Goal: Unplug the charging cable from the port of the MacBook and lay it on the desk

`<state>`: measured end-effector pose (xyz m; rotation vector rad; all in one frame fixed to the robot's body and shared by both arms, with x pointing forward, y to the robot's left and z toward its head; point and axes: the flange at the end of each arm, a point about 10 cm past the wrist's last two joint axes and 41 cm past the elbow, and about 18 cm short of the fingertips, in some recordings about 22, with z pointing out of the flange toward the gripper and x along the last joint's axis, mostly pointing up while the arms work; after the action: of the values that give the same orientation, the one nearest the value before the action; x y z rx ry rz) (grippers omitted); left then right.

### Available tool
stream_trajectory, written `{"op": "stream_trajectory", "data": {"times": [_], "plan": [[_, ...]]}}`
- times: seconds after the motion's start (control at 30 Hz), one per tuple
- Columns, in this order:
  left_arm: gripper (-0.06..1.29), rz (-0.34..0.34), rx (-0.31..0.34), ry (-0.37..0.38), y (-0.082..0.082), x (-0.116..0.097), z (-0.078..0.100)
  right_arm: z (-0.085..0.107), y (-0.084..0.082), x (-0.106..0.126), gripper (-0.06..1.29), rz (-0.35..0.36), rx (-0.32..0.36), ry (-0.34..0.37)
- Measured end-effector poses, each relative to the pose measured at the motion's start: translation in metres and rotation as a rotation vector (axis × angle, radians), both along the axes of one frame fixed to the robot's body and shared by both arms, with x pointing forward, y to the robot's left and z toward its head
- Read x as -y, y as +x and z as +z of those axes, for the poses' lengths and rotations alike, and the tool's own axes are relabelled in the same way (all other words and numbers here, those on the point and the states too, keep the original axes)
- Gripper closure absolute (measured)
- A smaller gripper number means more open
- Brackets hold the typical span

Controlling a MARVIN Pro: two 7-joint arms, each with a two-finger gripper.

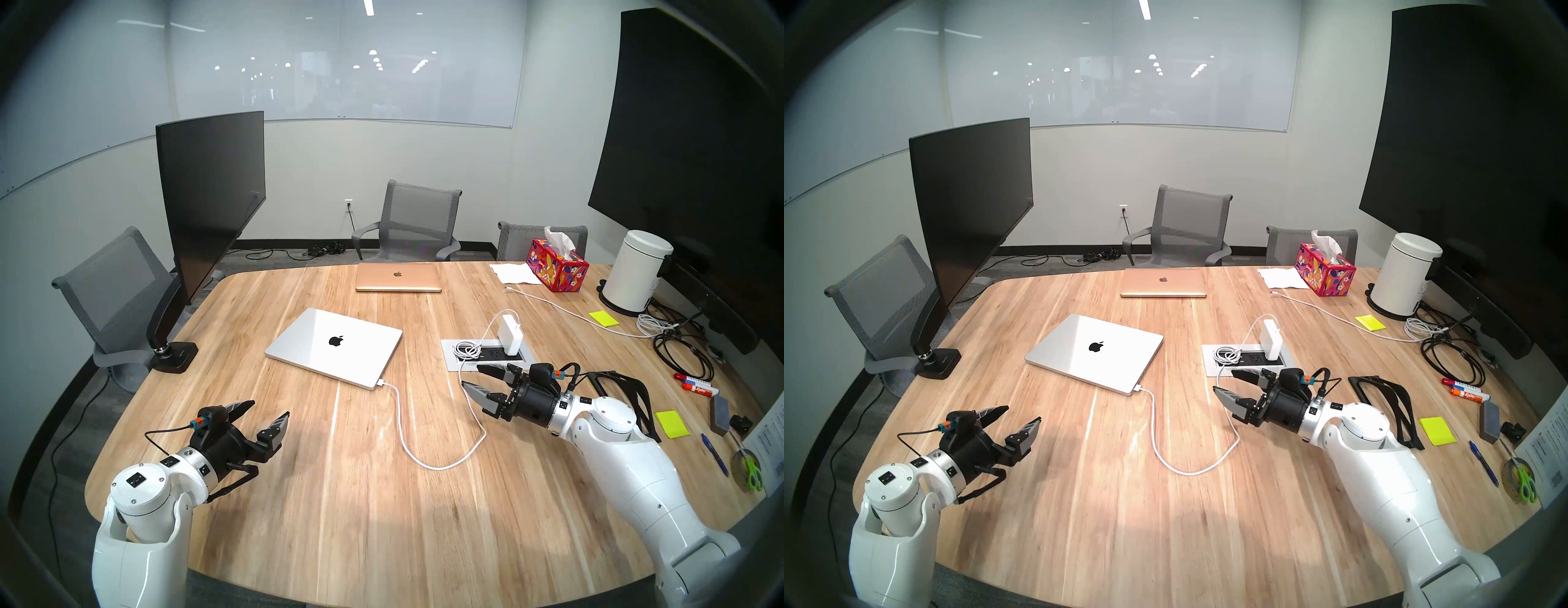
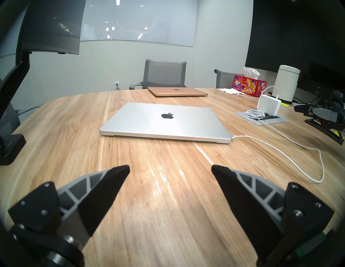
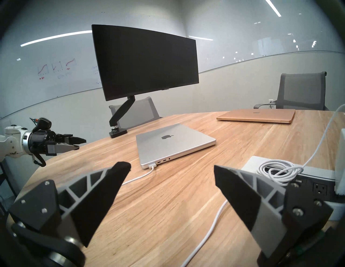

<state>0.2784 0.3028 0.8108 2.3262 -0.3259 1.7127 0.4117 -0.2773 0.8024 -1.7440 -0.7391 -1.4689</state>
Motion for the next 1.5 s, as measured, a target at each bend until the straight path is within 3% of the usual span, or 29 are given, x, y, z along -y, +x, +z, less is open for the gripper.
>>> {"op": "stream_trajectory", "data": {"times": [0.73, 1.5], "plan": [[0.03, 0.000, 0.000, -0.001, 0.000, 0.000, 0.000, 0.011, 0.017, -0.041, 0.01, 0.125, -0.029, -0.119], [0.03, 0.000, 0.000, -0.001, 0.000, 0.000, 0.000, 0.001, 0.034, -0.077, 0.01, 0.123, -0.058, -0.224]]}}
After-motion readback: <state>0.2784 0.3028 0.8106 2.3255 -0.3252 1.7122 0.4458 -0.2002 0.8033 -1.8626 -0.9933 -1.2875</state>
